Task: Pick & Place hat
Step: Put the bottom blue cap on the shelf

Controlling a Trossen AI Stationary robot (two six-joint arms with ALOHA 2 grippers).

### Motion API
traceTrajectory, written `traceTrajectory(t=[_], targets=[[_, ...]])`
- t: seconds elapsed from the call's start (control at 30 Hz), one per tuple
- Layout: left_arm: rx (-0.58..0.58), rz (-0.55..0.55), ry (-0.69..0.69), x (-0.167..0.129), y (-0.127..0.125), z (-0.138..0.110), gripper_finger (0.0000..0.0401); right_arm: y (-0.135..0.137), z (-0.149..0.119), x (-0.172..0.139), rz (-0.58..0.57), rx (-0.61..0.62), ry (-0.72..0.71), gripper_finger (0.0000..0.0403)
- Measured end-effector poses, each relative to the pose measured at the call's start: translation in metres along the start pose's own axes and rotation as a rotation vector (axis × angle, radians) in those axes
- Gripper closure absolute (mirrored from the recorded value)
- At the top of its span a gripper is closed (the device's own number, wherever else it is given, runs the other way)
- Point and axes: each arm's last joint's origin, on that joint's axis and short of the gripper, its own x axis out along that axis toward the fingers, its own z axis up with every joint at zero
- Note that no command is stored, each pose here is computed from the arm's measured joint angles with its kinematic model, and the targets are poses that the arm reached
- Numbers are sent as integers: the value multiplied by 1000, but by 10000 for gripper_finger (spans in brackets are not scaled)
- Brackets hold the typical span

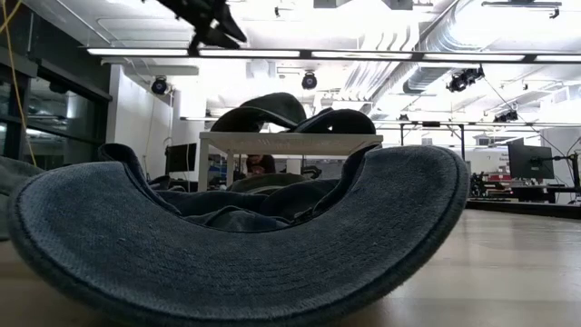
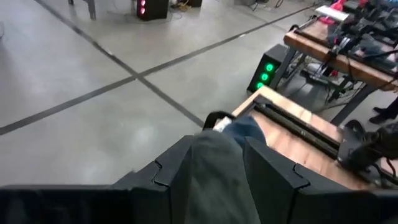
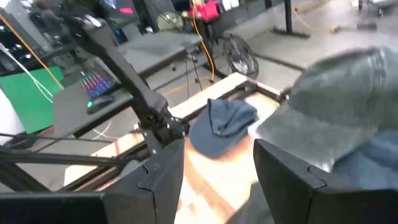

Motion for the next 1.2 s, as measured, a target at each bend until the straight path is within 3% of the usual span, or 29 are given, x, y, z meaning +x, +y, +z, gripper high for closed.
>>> traceTrajectory(t=[0.3,0.57,0.7,1.0,1.2], targets=[[16,6,24,-55,-22,-3,261,-7,-16,-1,-18,166,191,217],[40,-14,111,-74,-51,-18,261,-10,-33,-2,-40,258,300,217],[64,-21,165,-75,-66,-27,261,-12,-59,-2,-68,315,358,217],[96,13,220,-83,-94,-42,261,-18,-129,-3,-27,634,381,217],[128,33,226,-85,-111,-51,261,-33,-169,-8,-22,779,403,217]])
